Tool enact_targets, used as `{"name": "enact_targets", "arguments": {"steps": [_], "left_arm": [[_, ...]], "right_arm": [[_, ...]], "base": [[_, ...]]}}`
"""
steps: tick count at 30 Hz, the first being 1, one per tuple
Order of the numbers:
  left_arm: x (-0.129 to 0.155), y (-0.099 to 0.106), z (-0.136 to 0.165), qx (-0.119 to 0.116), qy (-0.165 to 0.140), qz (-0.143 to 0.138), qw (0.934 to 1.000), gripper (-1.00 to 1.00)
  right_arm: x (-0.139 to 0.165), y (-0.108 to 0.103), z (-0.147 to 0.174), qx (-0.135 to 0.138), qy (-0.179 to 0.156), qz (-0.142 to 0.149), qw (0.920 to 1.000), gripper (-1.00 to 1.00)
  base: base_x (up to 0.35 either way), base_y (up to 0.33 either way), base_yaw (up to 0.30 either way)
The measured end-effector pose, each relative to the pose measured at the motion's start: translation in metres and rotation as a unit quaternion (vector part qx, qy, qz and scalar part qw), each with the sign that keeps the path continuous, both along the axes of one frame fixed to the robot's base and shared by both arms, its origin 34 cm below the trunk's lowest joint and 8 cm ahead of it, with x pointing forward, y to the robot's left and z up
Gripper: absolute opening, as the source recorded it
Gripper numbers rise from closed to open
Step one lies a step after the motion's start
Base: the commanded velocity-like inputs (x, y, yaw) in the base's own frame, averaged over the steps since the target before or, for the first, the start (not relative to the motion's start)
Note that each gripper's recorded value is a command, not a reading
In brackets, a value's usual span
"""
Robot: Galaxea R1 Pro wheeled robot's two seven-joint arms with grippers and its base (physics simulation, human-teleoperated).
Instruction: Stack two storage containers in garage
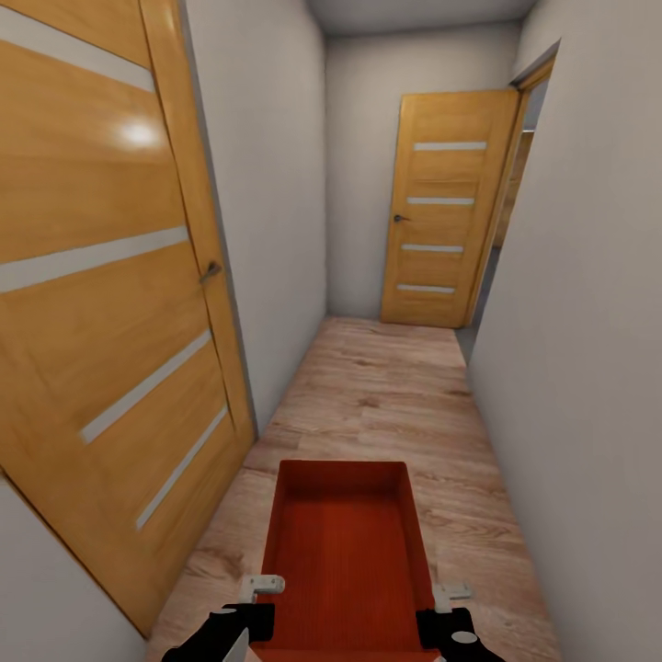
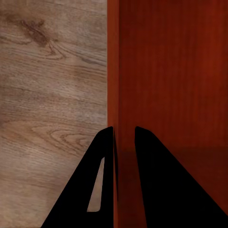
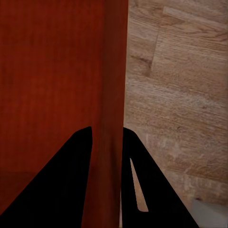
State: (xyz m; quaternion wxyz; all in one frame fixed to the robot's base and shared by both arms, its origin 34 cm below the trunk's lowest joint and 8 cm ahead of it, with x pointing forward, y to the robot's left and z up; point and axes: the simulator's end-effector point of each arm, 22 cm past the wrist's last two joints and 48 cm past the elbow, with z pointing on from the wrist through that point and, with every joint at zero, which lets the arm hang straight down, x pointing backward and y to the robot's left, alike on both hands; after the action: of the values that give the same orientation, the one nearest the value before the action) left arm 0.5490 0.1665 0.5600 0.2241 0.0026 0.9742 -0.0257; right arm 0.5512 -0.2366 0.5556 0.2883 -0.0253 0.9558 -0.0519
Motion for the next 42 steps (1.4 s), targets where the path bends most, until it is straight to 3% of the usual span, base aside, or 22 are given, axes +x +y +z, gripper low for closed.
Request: {"name": "enact_targets", "arguments": {"steps": [42], "left_arm": [[0.0000,0.0000,0.0000,0.000,0.000,0.000,1.0000,-1.00]], "right_arm": [[-0.0005,0.0000,-0.0003,0.000,0.000,-0.001,1.0000,-1.00]], "base": [[0.320,0.000,-0.051]]}}
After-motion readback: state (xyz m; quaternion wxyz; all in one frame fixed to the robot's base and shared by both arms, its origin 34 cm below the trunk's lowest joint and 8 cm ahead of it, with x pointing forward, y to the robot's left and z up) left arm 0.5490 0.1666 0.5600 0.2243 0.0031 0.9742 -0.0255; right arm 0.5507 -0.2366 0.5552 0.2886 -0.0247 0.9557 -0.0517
